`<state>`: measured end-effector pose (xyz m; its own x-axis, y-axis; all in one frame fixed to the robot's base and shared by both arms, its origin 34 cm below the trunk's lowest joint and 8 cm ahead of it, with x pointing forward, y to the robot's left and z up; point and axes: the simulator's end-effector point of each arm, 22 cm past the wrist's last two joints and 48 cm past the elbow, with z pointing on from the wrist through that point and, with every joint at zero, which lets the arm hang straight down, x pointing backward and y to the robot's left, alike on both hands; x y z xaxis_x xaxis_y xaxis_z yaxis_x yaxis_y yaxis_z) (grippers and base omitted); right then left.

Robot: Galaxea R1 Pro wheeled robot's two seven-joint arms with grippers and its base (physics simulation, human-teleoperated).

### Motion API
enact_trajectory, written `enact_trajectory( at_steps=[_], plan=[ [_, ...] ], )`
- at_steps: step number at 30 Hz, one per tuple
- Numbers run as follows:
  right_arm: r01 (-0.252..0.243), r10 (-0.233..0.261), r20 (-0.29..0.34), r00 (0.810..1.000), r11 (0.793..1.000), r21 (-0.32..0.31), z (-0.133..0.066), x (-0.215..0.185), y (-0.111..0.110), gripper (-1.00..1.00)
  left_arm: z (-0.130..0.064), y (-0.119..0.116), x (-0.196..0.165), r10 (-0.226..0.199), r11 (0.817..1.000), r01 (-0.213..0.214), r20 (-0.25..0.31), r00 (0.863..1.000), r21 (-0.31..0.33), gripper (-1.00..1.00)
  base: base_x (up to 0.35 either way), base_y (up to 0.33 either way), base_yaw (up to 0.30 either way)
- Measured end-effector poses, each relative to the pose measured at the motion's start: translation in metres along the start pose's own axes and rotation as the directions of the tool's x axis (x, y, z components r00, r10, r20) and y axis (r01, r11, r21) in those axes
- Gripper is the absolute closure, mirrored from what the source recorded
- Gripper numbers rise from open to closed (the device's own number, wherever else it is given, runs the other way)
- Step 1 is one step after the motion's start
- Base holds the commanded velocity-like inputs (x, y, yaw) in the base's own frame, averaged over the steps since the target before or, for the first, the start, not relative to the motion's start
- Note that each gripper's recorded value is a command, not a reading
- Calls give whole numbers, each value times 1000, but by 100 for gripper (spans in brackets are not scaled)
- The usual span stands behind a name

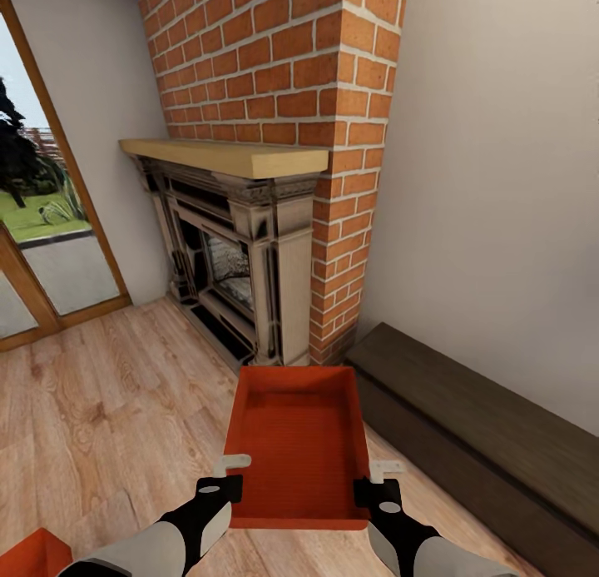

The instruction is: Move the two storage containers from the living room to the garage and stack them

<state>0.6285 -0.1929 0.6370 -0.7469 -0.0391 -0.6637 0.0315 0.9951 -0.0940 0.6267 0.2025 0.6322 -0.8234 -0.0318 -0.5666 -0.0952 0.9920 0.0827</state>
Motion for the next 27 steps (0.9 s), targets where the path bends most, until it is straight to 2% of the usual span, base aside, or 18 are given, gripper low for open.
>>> enact_trajectory(
  at_steps=[27],
  plan=[
    [-2,2,45,999,1000,2,-9,-23,-2,100,-12,0,-22,-7,1000,7,45,999,2,100,0,0,0]
  ],
)
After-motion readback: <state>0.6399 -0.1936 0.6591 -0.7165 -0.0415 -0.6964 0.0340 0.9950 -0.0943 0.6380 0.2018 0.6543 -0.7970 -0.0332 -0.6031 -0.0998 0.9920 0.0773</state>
